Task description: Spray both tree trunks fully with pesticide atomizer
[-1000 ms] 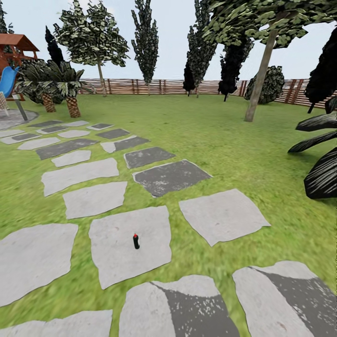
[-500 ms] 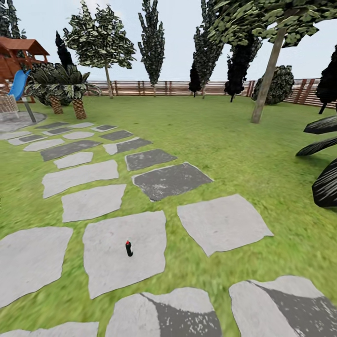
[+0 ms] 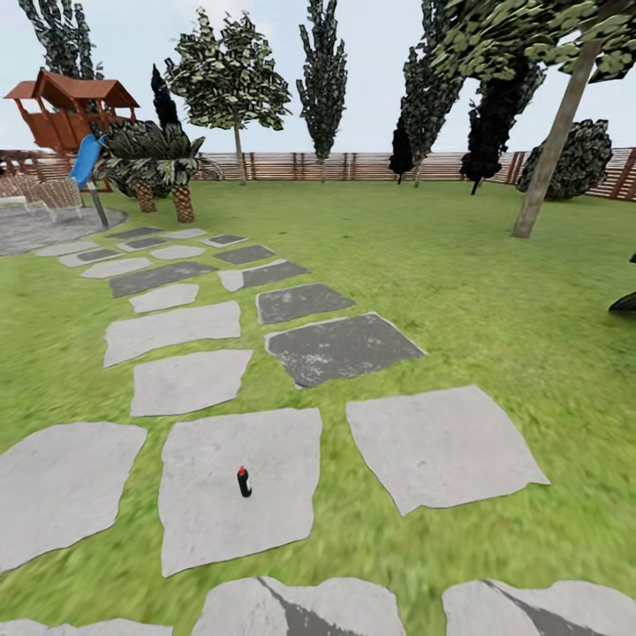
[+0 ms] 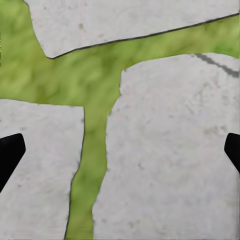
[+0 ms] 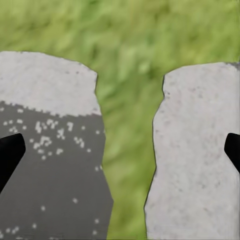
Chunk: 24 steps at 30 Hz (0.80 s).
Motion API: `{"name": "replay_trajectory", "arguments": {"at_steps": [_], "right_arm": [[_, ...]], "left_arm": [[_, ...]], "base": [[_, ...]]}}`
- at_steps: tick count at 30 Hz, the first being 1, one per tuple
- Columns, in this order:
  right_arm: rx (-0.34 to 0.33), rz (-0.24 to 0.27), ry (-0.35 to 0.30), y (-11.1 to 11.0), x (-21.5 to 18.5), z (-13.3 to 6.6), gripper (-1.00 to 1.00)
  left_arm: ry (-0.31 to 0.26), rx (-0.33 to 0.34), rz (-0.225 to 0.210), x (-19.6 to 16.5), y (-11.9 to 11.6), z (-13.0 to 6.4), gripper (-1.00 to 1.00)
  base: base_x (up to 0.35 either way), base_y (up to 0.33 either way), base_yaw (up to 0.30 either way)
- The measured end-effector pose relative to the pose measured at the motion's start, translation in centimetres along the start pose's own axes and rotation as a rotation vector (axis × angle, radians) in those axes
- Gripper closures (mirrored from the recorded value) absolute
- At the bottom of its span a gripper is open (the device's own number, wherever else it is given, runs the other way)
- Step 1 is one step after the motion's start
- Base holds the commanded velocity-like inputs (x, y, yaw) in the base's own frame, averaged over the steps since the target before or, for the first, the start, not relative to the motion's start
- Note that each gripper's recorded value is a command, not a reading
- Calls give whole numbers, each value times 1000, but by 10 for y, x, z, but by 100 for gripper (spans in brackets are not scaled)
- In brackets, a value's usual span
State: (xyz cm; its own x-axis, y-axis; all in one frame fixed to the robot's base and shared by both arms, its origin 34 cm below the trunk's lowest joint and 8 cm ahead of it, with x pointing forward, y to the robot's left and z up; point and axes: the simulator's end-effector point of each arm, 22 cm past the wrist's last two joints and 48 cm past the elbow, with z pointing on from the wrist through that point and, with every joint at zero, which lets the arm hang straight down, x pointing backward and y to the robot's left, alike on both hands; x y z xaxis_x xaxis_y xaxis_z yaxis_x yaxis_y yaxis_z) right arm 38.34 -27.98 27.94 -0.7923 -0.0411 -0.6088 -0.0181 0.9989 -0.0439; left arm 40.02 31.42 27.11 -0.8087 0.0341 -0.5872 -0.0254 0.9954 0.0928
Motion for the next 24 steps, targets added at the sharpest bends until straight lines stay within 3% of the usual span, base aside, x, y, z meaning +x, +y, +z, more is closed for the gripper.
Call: {"name": "replay_trajectory", "arguments": {"at_steps": [16, 24], "right_arm": [[0, 0, -1, 0, 0, 0, -100], [0, -3, -1, -1, 0, 0, -100]], "left_arm": [[0, -3, 0, 0, 1, 0, -100], [-1, -4, 0, 0, 1, 0, -100]], "base": [[267, -171, 228], [290, -18, 45]]}}
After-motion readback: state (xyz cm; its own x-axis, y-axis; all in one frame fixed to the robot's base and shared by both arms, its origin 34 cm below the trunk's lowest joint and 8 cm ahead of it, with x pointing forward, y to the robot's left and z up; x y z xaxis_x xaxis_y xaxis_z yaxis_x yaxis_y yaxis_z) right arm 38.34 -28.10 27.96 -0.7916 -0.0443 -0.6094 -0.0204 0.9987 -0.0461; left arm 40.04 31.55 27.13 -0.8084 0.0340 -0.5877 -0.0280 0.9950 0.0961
